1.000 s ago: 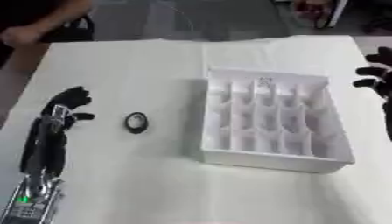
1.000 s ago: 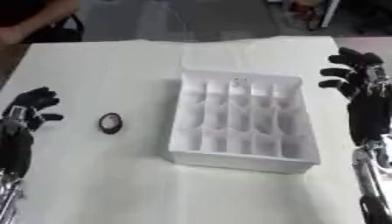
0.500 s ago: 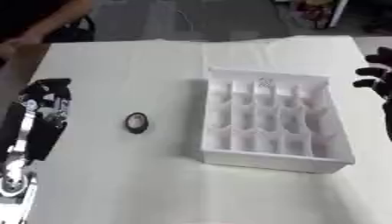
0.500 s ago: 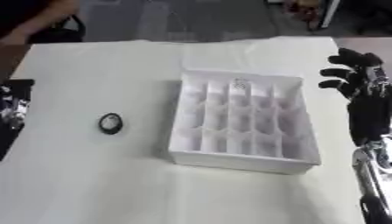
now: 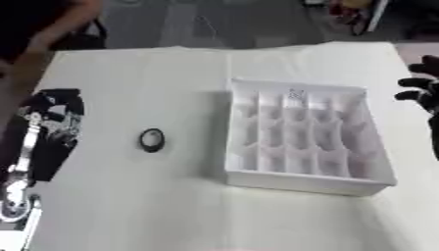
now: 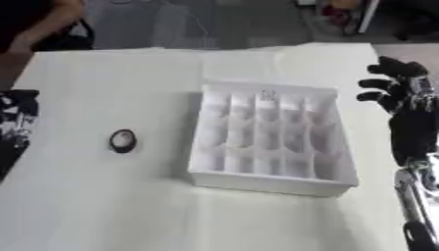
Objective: Pick up objects on the table and place them in the box.
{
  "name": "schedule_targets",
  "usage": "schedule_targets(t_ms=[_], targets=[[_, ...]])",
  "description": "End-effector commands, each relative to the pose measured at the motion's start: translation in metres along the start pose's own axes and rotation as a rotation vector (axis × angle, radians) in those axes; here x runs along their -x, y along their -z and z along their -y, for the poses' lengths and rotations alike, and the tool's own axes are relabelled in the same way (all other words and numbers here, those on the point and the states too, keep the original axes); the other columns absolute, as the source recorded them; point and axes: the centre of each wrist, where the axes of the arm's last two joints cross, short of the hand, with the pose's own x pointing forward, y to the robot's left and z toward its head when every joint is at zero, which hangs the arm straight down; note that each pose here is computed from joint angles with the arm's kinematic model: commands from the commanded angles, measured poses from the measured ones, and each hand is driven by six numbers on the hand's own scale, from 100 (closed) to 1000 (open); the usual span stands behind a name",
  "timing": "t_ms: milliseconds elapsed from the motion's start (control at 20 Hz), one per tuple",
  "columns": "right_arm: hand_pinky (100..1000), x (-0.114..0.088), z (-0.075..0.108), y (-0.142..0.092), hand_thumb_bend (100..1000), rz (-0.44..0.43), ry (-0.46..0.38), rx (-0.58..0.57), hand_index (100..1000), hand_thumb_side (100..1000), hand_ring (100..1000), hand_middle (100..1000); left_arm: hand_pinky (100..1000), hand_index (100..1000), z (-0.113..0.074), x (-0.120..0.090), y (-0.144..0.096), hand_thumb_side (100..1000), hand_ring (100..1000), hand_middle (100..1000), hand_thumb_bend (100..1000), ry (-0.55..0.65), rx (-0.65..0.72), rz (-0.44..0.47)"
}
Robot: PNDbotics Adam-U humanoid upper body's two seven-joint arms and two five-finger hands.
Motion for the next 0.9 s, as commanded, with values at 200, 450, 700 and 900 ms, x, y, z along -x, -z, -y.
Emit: schedule_targets(t_ms=[200, 450, 700, 900], targets=[[596, -0.0092, 0.0043, 0.0043, 100, 0.032, -0.022, -0.005, 814, 1000, 667, 709, 829, 718, -0.0130, -0.0029, 0.0066, 689, 829, 793, 900, 0.177, 0.101, 0.001], [596, -0.0089, 0.0048, 0.0039, 100, 0.030, -0.022, -0.003, 814, 1000, 667, 709, 837, 721, -0.0139, -0.0051, 0.0068, 695, 830, 794, 901, 0.196, 0.122, -0.005], [596, -0.0090, 0.0050, 0.0038, 100, 0.030, -0.022, -0.001, 814, 1000, 667, 709, 835, 722, -0.0154, -0.0063, 0.0086, 705, 828, 792, 882, 0.207, 0.121, -0.004], [596, -0.0086, 0.0050, 0.0034, 100, 0.028, -0.022, 0.000, 814, 1000, 667, 709, 830, 750, -0.0140, -0.0057, 0.0123, 708, 822, 785, 896, 0.212, 0.103, -0.027]])
